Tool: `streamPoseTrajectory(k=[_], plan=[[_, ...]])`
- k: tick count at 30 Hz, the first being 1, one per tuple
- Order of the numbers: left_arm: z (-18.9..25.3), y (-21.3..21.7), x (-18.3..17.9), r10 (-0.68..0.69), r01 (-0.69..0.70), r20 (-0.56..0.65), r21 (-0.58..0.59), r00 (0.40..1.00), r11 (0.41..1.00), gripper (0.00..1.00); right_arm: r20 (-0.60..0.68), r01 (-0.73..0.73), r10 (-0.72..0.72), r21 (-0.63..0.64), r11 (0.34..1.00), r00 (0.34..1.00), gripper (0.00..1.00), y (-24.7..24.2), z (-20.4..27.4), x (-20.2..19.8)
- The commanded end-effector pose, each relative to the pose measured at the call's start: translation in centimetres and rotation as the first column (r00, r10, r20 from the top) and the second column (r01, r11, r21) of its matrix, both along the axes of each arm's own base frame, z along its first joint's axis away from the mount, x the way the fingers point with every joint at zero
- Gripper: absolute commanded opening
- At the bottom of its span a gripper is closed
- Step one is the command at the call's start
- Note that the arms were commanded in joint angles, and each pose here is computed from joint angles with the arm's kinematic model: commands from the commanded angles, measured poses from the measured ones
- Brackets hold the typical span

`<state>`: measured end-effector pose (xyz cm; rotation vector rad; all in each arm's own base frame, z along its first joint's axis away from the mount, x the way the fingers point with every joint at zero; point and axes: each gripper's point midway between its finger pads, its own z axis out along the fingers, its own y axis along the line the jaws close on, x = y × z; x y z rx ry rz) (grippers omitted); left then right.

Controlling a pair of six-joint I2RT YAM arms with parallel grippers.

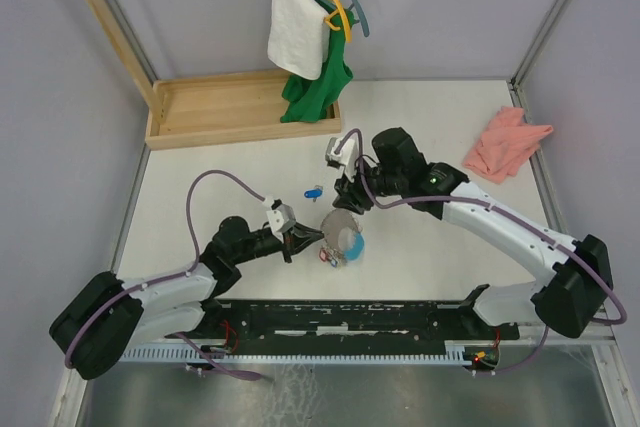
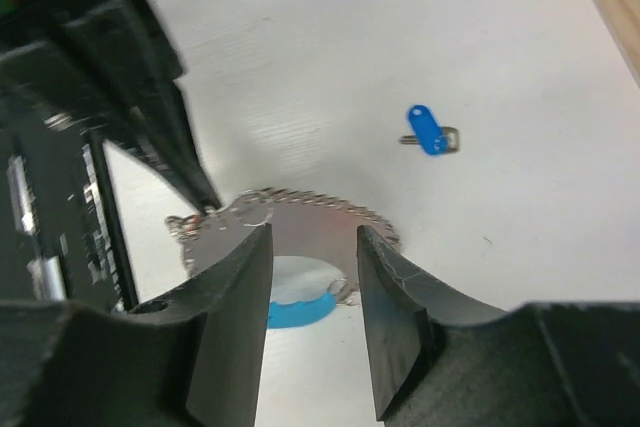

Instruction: Put the keys on the keyring

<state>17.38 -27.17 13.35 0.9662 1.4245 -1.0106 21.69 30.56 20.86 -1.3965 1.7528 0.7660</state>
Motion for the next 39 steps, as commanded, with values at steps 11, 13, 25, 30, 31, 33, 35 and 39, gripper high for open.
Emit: streamPoseTrajectory(k=[11, 13, 25, 30, 31, 33, 35, 39], plan=[[3.7, 2.8, -0.1, 0.138, -0.127, 0.105, -0.108, 0.985, 0.986, 0.03, -0.022, 0.434, -0.441, -0.139, 0.89, 0.897, 0.53, 2.5, -9.1, 12.9], [3.6, 3.2, -0.2, 0.153, -0.141, 0.11, -0.104, 0.982, 0.984, 0.03, -0.029, 0.44, -0.448, -0.141, 0.887, 0.893, 0.53, 3.4, -10.3, 13.9], [3.7, 3.9, -0.1, 0.187, -0.173, 0.128, -0.117, 0.974, 0.978, 0.03, -0.075, 0.445, -0.465, -0.189, 0.875, 0.882, 0.48, 5.7, -16.1, 15.9], [3.6, 3.8, -0.1, 0.183, -0.169, 0.127, -0.111, 0.975, 0.979, 0.03, -0.077, 0.46, -0.495, -0.27, 0.846, 0.865, 0.4, 4.4, -18.4, 15.5], [3.6, 3.8, 0.0, 0.183, -0.17, 0.127, -0.111, 0.975, 0.979, 0.03, -0.073, 0.468, -0.507, -0.293, 0.834, 0.859, 0.38, 3.8, -18.7, 15.3], [3.6, 3.8, 0.0, 0.184, -0.17, 0.129, -0.111, 0.974, 0.979, 0.03, -0.054, 0.491, -0.536, -0.332, 0.806, 0.843, 0.32, 2.4, -19.0, 14.9], [3.7, 3.8, 0.0, 0.185, -0.17, 0.133, -0.111, 0.974, 0.979, 0.03, -0.044, 0.524, -0.575, -0.361, 0.771, 0.817, 0.25, 0.7, -19.1, 14.7], [3.8, 3.8, 0.1, 0.184, -0.17, 0.136, -0.109, 0.973, 0.979, 0.03, -0.031, 0.589, -0.657, -0.413, 0.695, 0.753, 0.15, -2.9, -19.1, 14.2]])
